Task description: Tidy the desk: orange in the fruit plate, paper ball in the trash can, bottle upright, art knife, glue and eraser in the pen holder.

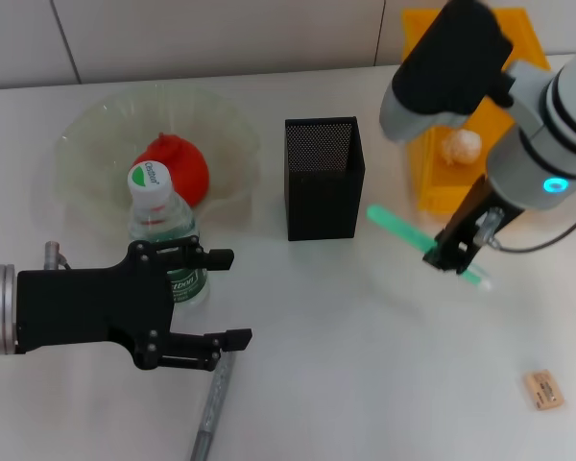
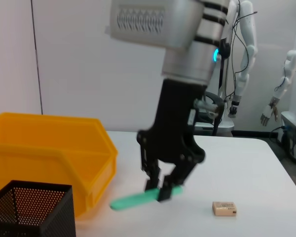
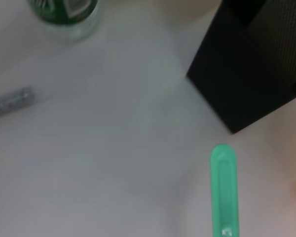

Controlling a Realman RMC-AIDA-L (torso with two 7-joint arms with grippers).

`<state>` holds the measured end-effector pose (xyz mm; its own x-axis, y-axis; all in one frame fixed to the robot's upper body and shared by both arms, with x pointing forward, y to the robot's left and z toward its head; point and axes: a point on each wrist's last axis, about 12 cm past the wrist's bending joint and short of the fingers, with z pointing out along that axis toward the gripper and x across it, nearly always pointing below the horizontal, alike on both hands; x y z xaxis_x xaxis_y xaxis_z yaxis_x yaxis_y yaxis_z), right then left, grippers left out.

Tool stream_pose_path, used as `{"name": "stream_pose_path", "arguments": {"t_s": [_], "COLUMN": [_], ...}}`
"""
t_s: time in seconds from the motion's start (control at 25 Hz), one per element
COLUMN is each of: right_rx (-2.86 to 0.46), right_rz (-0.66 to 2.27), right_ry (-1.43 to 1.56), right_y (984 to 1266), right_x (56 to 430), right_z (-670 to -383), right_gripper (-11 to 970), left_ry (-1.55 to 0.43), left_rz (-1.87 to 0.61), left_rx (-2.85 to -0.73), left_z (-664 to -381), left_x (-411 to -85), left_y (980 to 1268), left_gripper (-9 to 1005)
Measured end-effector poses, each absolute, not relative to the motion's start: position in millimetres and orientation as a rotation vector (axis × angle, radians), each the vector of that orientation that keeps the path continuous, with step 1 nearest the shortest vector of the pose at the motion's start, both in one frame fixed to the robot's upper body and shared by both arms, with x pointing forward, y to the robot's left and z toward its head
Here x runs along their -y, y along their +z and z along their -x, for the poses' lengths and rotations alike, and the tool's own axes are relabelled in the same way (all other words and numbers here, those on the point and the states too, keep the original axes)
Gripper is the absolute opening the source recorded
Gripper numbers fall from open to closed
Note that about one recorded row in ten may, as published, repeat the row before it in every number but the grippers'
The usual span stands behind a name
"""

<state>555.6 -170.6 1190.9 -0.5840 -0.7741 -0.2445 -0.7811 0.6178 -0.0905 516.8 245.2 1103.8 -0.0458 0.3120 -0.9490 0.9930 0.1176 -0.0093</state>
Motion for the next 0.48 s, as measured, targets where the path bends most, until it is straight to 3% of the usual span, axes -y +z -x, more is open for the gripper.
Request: {"name": "stream_pose_path", "arguments": {"t_s": [0.48], "right_rx": [-2.289], "right_rz": [1.146], "right_ry": [-0.226], "right_y": [1253], "right_x": [187], "right_z": [-563], "right_gripper": [172], "left_ry": [-0.969], "left_rz": [-1.342], "left_rx": [-1.506], "left_z": [-519], "left_x": [-242], "left_y": [1105], "left_gripper": [863]}}
